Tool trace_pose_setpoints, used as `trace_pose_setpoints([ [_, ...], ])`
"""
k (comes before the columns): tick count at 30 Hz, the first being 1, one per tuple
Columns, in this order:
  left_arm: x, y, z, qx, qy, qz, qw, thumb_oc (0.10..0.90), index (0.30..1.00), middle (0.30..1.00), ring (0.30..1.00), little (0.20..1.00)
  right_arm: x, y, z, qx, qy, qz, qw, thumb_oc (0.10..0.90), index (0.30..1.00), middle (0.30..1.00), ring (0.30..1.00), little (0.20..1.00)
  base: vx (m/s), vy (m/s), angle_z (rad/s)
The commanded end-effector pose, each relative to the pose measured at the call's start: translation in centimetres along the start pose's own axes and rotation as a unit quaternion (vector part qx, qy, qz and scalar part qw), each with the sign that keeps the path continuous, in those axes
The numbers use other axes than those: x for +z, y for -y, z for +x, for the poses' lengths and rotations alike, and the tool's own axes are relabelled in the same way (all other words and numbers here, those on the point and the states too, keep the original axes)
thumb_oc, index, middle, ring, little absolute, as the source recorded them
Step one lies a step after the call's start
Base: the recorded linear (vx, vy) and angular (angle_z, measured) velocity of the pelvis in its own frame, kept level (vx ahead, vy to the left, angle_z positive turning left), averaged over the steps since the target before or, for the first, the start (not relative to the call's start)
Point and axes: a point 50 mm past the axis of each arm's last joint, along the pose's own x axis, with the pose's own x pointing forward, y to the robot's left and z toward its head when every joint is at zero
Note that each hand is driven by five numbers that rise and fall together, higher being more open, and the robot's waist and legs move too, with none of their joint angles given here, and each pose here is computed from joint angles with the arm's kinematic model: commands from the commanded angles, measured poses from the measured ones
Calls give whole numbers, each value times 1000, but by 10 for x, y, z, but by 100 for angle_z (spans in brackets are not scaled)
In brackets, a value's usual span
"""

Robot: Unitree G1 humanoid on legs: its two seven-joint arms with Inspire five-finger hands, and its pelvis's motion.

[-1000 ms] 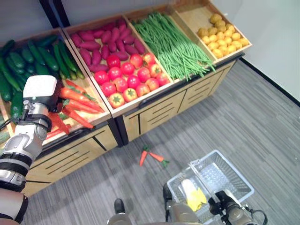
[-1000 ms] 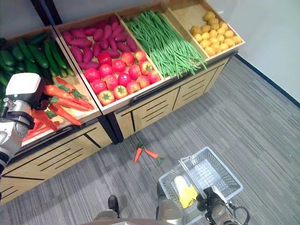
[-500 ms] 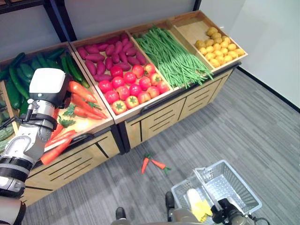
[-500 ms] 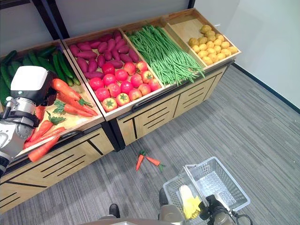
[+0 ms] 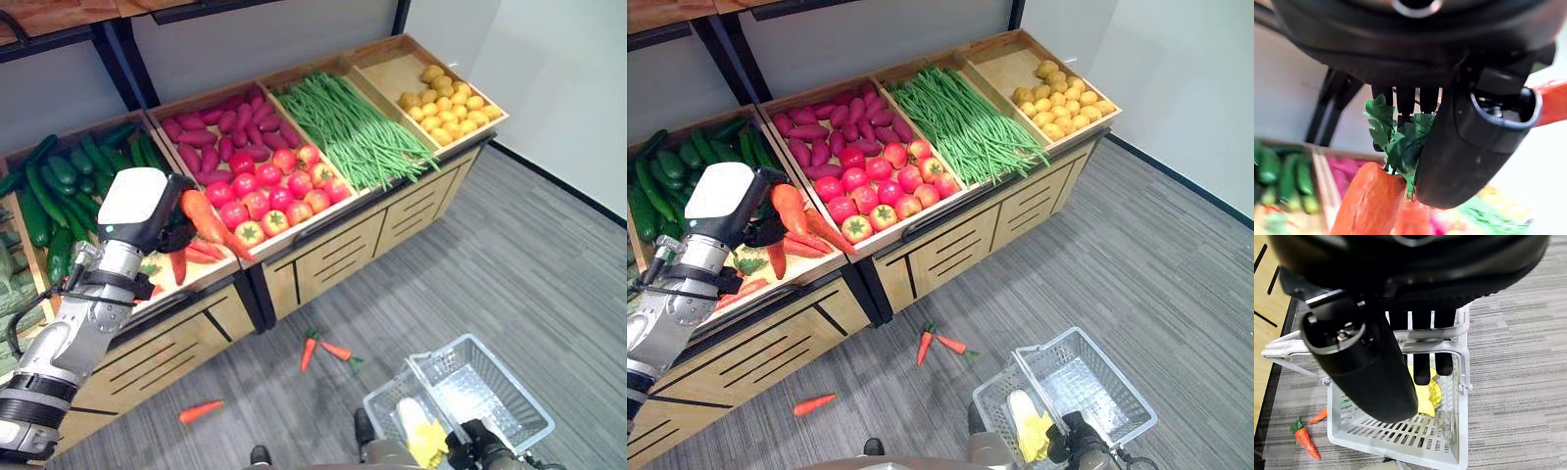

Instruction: Get the vegetables into the basket

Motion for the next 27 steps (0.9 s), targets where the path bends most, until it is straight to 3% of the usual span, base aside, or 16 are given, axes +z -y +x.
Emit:
trace_pose_setpoints([
  [1,16,-64,25,131,62,-37,989,400,300,300,300,300,10,18,3,-27,26,-8,999,400,300,300,300,300,5,111,-19],
  [10,44,-51,27,96,124,-77,985,400,300,300,300,300,-1,16,0,-28,18,7,999,400,300,300,300,300,-26,93,-17],
  [27,37,-48,5,82,103,-97,987,400,300,300,300,300,3,20,2,-36,13,-2,999,400,300,300,300,300,-51,-40,-51],
])
